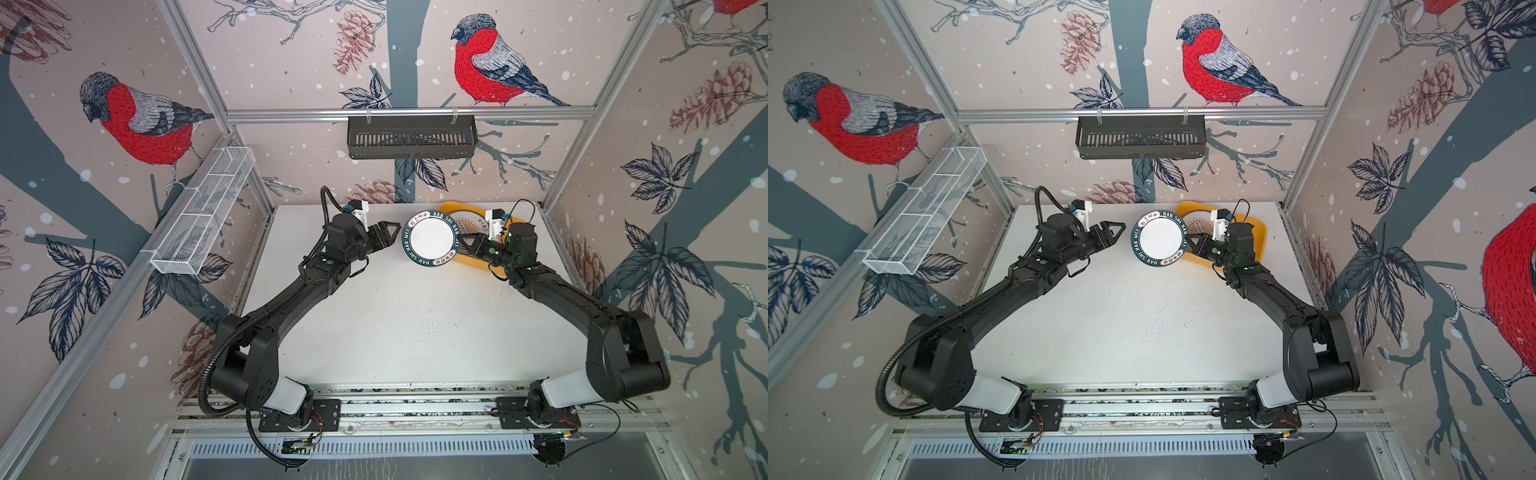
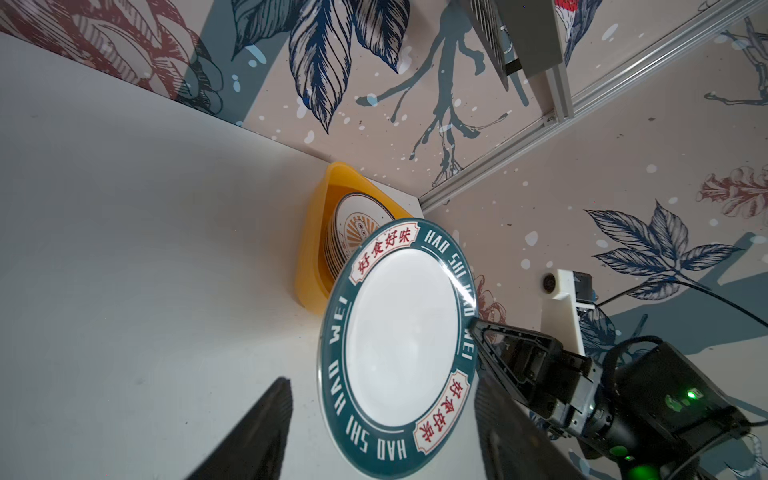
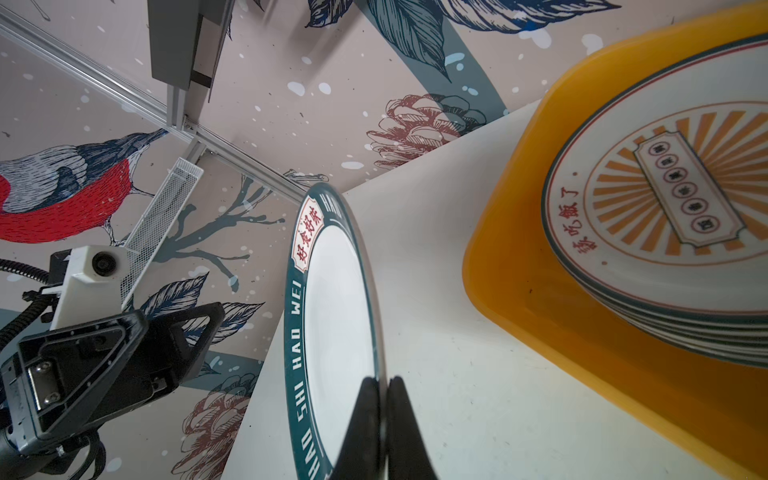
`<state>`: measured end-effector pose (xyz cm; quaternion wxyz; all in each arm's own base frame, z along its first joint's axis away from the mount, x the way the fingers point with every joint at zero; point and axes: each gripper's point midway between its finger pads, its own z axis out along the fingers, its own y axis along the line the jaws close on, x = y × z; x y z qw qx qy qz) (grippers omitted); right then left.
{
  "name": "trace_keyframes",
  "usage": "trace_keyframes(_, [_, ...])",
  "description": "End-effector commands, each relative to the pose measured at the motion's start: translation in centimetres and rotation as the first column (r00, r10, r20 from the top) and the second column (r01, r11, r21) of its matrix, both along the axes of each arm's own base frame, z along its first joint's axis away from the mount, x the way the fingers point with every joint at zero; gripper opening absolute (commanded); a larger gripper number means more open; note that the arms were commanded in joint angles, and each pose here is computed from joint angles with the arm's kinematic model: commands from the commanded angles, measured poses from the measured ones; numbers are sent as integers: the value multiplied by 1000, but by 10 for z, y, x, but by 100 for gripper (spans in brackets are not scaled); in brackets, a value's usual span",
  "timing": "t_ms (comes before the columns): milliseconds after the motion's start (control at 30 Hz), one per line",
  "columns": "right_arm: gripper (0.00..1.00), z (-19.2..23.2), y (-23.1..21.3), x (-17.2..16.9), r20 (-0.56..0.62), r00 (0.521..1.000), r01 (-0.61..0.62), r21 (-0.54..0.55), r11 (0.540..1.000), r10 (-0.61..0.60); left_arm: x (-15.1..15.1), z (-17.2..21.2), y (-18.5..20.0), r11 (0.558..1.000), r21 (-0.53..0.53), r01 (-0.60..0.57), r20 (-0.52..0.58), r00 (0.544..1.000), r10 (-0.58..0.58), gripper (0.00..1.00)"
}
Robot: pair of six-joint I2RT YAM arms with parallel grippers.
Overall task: Place the plates into the plastic bin on the countertop
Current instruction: 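Grip the plate's opposite rim with the right gripper while the left holds it, then carry the green-rimmed plate to the yellow bin with the right gripper while the left withdraws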
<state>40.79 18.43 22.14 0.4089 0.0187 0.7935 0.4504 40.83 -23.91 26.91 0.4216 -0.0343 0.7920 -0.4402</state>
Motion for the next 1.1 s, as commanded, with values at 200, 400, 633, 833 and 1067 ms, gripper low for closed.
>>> trace_keyframes(200, [1,4,-23,7,7,998,68,-12,998,-68,-3,2,9,999,29,-29,55,998,27,76])
trace_keyframes(400, [1,0,-44,16,-12,991,130,-13,991,-131,-23,7,1,999,-3,35,128,991,-34,86])
trace_keyframes(633, [1,0,-74,30,-9,974,225,-20,974,-225,-49,10,-23,991,26,135,197,971,-137,96])
trace_keyframes(833, [1,-10,-102,45,-38,948,313,-37,949,-315,-68,14,-45,979,17,202,264,944,-199,96])
trace_keyframes(1067, [1,-30,-128,69,-106,918,381,-36,924,-382,-86,13,-69,964,9,267,308,916,-257,96])
